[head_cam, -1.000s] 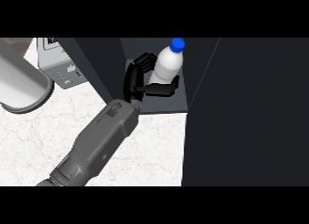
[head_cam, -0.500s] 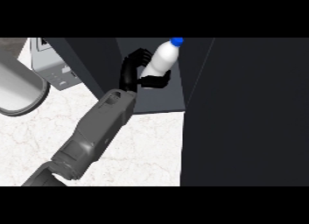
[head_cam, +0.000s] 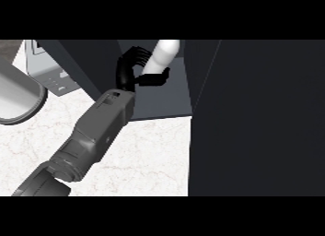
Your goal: Pick up the bottled water, place it into the cabinet and close the cabinet
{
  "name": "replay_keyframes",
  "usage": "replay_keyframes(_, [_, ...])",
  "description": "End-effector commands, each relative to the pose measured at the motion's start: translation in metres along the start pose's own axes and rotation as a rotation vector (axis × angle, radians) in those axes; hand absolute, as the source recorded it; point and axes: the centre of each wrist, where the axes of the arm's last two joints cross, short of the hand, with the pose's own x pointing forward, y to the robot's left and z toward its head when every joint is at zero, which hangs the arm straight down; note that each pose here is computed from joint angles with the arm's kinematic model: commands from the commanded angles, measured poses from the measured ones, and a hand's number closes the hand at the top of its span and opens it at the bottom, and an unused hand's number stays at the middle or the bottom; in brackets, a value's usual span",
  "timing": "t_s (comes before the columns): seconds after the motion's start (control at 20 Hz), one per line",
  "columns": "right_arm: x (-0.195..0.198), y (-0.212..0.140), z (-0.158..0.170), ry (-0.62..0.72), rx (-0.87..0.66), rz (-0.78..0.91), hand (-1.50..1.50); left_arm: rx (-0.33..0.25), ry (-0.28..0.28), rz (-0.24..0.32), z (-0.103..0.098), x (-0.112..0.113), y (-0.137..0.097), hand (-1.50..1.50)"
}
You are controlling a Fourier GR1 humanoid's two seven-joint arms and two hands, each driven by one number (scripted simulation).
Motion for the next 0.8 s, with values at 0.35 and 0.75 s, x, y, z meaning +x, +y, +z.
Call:
replay_keyframes(0.35, [0.007, -0.001, 0.002, -0.028, 0.004, -0.067, -1.5, 0.051, -0.129, -0.164, -0.02, 0.02, 0.01, -1.5])
replay_keyframes(0.75, [0.003, 0.002, -0.002, -0.038, 0.04, -0.068, -1.5, -0.067, -0.193, 0.032, -0.018, 0.044, -0.012, -1.5])
